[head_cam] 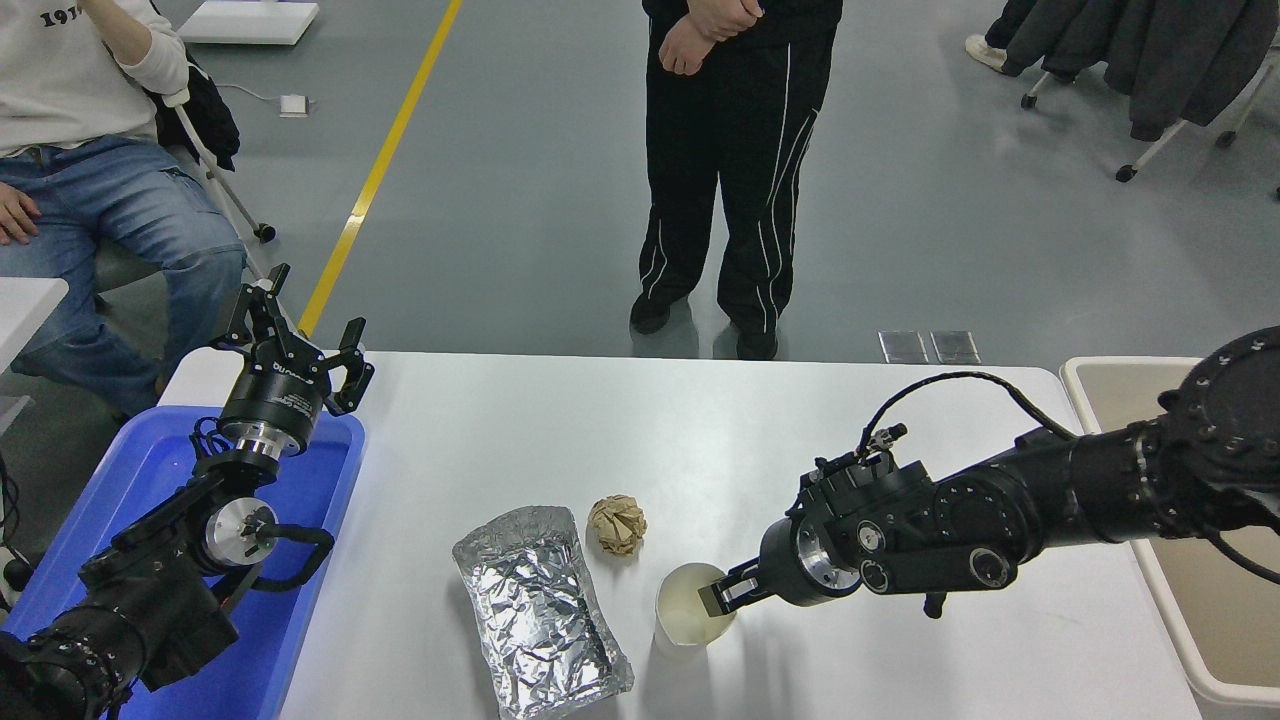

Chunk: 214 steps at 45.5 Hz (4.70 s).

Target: Dispose of the paper cup in the dustbin

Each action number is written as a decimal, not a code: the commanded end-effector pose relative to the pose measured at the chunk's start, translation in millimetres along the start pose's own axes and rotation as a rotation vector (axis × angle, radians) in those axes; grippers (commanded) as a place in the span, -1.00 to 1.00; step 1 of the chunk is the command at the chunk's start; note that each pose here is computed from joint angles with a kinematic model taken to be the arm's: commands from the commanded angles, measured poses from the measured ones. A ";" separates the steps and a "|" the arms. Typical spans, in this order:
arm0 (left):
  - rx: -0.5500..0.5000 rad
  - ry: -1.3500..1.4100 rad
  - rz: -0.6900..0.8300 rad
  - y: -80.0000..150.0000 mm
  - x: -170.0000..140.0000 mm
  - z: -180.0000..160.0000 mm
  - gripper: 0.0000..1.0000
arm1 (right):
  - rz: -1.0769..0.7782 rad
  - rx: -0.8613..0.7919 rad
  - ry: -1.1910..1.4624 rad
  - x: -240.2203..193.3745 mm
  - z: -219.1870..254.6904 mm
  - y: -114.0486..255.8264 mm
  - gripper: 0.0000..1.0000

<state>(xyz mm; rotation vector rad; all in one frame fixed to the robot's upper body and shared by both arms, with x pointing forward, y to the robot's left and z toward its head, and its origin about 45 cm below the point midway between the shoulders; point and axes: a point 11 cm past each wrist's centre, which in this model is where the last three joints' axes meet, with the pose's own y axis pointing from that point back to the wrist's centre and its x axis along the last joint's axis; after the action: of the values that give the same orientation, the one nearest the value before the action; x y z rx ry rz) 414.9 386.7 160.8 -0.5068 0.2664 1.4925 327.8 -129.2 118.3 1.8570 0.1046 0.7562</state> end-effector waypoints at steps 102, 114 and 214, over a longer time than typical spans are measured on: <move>0.000 0.000 0.001 0.0 0.2 0.1 1.00 | 0.920 -0.113 -1.014 114.7 300.0 325.1 -1.00; -0.001 0.001 0.000 -0.1 -0.2 0.1 1.00 | 1.047 -0.492 -1.183 13.1 373.8 352.3 -1.00; -0.001 0.001 0.000 -0.1 -0.2 0.1 1.00 | 1.229 -0.885 -1.126 -66.0 374.1 234.6 0.98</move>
<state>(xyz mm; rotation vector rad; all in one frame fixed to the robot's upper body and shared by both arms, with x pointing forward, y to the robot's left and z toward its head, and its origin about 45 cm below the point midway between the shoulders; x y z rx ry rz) 415.0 386.7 160.9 -0.5077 0.2664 1.4923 365.6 -573.4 154.3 1.0020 -1.7759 0.1759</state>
